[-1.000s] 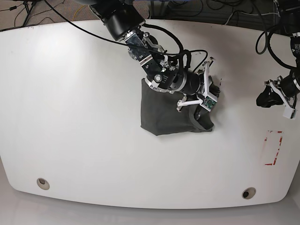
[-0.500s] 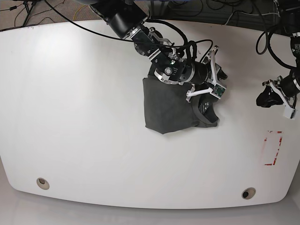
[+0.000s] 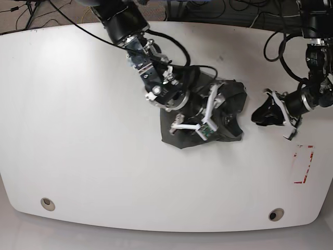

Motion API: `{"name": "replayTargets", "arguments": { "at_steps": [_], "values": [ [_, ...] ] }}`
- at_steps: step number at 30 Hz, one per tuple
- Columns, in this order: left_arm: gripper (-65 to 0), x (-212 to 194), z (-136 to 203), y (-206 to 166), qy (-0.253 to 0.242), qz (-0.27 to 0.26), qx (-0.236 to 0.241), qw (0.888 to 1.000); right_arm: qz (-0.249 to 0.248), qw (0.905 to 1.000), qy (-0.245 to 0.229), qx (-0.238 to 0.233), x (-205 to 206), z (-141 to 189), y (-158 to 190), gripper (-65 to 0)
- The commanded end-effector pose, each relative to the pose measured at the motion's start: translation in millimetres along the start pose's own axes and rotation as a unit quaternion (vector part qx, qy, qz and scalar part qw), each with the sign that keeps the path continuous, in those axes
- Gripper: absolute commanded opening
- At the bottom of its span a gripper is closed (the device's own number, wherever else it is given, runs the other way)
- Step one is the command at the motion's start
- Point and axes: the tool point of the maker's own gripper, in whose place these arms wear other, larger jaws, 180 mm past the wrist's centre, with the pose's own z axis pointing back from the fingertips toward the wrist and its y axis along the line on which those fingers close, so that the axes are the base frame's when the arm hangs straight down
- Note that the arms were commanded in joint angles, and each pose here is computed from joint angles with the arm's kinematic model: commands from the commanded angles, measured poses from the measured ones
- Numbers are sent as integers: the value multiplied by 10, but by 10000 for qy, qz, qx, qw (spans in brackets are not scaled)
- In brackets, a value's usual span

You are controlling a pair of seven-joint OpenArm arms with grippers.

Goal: Layout the t-shirt on the table in an organized manner, then fold the t-shirt properly
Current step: 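Grasp the bundle's two corners with both grippers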

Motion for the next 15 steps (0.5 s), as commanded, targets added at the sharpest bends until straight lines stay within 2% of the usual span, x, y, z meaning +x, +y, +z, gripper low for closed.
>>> {"name": "replayTargets", "arguments": {
  "at_steps": [1, 6, 9, 12, 15],
  "values": [
    [-546, 240, -73, -206, -293, -366, -161, 9988, 134, 9995, -267, -83, 193, 59, -160, -258],
    [-546, 247, -330, -592, -232, -777, -378, 9960, 304, 9988, -221, -318, 185, 145, -512, -322],
    [-547, 232, -496, -833, -155, -1051, -479, 9932, 298, 9984, -160, -454, 161, 171, -739, -404],
    [-547, 155, -593, -984, -56, -1169, -487, 9919, 256, 9983, -105, -516, 127, 178, -892, -460],
    [-547, 98, -670, -1085, -17, -1174, -467, 9920, 341, 9981, -76, -509, 153, 169, -993, -471]
  ]
}}
